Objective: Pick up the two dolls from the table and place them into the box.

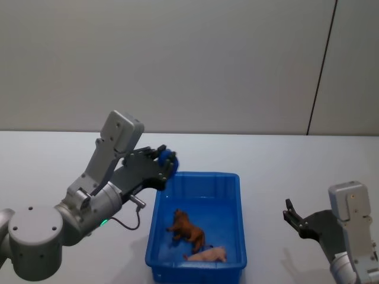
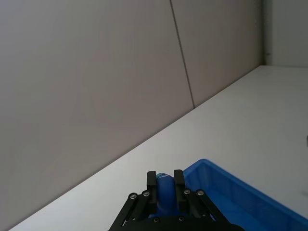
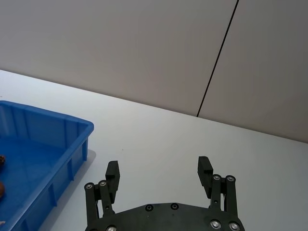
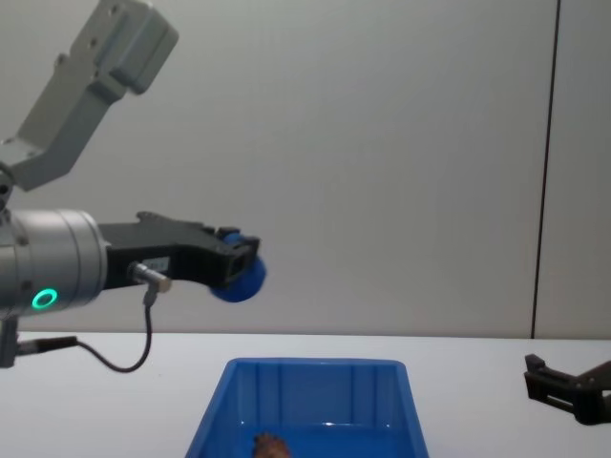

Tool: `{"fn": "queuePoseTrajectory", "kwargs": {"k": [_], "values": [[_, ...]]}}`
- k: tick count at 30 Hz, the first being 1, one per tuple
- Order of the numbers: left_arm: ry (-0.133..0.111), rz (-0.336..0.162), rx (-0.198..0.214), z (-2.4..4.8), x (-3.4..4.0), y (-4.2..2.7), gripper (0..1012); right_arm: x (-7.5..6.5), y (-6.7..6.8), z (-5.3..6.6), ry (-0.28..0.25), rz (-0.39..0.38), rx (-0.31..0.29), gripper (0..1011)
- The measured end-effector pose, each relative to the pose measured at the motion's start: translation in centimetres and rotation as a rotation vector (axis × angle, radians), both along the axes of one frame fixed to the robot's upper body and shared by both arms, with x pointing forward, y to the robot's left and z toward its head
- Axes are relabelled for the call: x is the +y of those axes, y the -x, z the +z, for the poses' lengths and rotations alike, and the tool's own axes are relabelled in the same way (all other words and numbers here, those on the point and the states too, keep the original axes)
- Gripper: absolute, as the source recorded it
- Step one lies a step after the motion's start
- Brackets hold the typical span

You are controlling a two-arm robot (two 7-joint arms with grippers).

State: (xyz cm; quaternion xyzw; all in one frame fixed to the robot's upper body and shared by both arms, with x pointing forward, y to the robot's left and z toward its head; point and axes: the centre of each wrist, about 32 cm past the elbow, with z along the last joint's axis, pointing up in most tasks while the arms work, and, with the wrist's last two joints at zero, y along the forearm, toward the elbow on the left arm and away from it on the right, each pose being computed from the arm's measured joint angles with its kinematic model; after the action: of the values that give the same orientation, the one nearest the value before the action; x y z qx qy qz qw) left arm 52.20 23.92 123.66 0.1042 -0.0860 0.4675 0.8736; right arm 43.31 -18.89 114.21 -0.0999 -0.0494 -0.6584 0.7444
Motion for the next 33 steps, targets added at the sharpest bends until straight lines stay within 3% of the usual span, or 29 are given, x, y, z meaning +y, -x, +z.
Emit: {"fn": "queuePoseTrajectory", "kwargs": {"k": [13,17,27,33], "values": [[0.082,-0.198,0.001,-0.18,-0.5,-1.35,545,0.0,0.0,0.0,0.0,0.0,0.0,1001],[0.109,-0.256,0.007,-0.41,-0.79,-1.81,712,0.0,0.0,0.0,0.0,0.0,0.0,1001],[0.141,-0.327,0.011,-0.67,-1.12,-2.34,989,0.0,0.0,0.0,0.0,0.0,0.0,1001],[0.151,-0.349,0.012,-0.77,-1.24,-2.5,1001,0.0,0.0,0.0,0.0,0.0,0.0,1001]]}}
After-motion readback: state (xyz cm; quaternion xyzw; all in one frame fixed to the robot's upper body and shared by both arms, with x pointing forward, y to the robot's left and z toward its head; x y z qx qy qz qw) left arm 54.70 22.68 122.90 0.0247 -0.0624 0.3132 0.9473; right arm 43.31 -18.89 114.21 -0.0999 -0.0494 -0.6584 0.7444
